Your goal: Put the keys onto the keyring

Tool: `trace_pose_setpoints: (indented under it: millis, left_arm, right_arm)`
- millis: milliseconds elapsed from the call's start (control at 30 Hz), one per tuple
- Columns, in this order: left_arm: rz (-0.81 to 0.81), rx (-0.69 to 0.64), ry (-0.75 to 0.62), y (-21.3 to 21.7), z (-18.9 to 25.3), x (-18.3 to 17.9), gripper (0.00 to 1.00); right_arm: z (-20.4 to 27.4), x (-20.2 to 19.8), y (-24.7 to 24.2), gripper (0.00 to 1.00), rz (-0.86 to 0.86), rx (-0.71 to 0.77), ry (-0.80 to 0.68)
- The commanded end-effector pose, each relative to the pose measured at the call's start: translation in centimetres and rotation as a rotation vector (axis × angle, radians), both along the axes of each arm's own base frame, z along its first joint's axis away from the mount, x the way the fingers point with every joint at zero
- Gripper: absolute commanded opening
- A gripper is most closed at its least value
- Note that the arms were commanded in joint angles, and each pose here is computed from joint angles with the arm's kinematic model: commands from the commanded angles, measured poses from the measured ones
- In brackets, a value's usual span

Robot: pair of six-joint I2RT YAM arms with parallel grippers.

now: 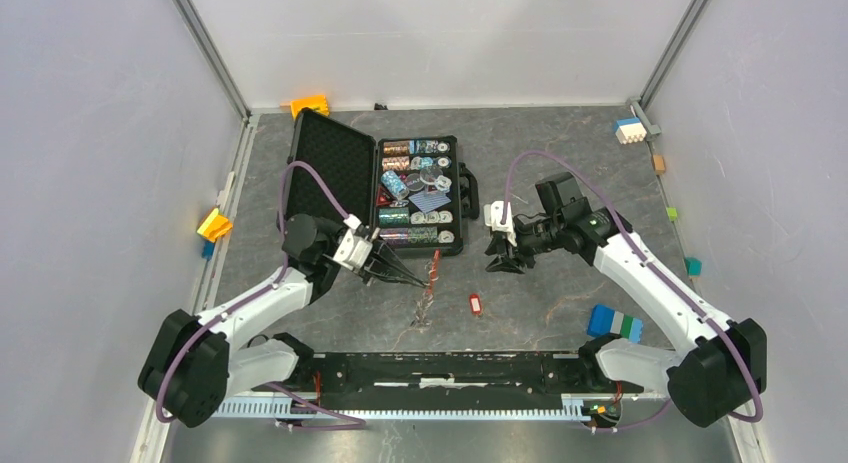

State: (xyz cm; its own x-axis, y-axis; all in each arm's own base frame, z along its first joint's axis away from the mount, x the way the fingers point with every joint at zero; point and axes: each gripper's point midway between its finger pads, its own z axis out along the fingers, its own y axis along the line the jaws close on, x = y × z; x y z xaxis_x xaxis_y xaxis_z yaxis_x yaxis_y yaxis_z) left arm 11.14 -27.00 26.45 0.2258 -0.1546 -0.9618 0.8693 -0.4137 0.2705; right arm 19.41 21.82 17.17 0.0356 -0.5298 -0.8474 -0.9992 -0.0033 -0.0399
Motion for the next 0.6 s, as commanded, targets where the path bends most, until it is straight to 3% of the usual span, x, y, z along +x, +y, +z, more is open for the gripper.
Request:
trace_pose_setpoints:
  millis: [0, 567]
  left_arm:
    - [-0.065, -0.013, -0.079, 0.6, 0.6, -1.5, 0.02]
    - [-0.111, -0.003, -0.114, 0.0, -0.8, -0.6, 0.02]
  right_arm:
    - [0.8, -0.1, 0.4, 0.42, 0.029, 0.039, -0.026]
    - [-1.5, -0.8, 0.5, 0.41, 0.108, 0.02, 0.014]
